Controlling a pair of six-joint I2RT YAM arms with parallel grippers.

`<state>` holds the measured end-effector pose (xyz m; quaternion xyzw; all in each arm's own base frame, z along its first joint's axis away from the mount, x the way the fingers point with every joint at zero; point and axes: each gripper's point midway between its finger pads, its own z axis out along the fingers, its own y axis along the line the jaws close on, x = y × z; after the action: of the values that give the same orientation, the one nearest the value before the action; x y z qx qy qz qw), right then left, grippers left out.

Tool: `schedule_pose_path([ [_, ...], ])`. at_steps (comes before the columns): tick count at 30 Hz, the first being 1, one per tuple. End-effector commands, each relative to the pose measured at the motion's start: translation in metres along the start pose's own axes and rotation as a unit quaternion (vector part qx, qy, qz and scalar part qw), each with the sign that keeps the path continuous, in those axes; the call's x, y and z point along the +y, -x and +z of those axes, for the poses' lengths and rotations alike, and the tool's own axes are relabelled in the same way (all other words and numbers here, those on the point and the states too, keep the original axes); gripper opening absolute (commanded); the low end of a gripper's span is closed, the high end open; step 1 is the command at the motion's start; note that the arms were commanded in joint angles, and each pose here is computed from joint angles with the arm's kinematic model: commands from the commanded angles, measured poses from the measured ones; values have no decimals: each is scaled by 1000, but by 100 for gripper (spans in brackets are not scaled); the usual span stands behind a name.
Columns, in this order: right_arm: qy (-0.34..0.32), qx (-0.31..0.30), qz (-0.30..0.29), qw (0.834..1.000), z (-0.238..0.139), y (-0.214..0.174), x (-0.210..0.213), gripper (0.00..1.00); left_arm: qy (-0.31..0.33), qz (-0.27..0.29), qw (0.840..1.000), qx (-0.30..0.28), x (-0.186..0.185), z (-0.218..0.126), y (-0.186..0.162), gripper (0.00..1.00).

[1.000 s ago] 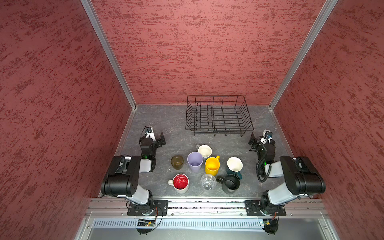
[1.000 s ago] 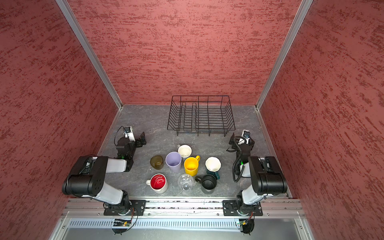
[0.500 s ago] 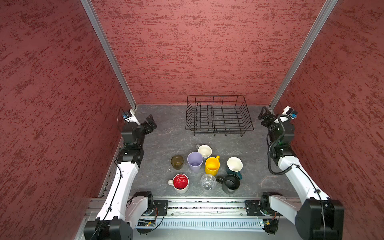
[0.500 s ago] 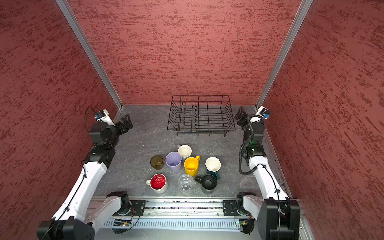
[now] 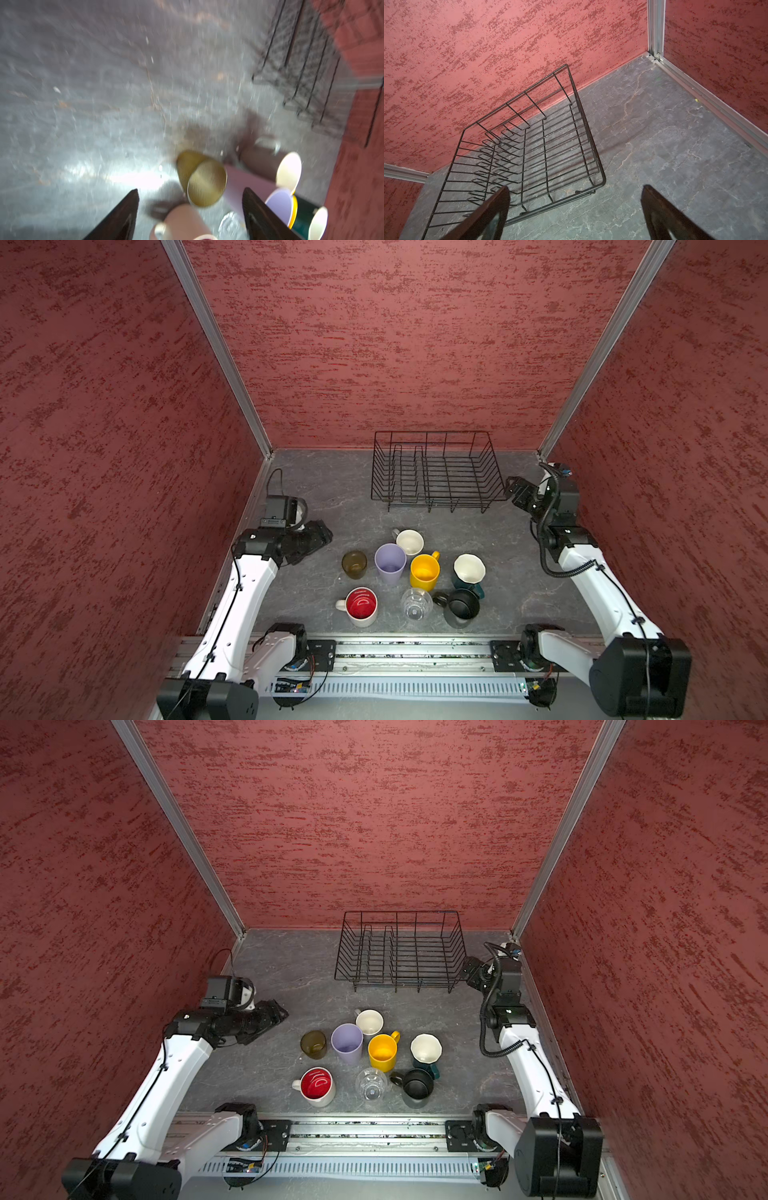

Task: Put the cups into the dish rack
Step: 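Reach the left gripper down to the gold textured cup and grasp it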

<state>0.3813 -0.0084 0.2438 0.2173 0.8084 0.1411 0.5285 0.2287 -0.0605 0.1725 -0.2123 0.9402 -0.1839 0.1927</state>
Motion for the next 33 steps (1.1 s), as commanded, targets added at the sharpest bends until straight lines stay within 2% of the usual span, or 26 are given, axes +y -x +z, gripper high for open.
schedule_pose_path([
  [1, 13, 26, 6, 1000, 2, -8, 5, 99, 53, -22, 998, 40, 19, 2, -30, 76],
  [10, 29, 41, 13, 999, 3, -16, 11, 99, 67, -13, 997, 48, 14, 24, -41, 67],
  [23, 29, 45, 24, 998, -8, -25, 8, 99, 83, 1, 996, 36, 6, 56, -36, 64],
  [28, 25, 49, 23, 998, -8, -28, 5, 99, 90, 5, 995, 48, 6, 74, -42, 62],
  [30, 25, 51, 23, 998, -7, -29, 5, 99, 94, 7, 994, 50, 6, 80, -44, 58],
  [33, 25, 51, 24, 998, -7, -30, 5, 99, 104, 11, 993, 56, 8, 89, -47, 47],
])
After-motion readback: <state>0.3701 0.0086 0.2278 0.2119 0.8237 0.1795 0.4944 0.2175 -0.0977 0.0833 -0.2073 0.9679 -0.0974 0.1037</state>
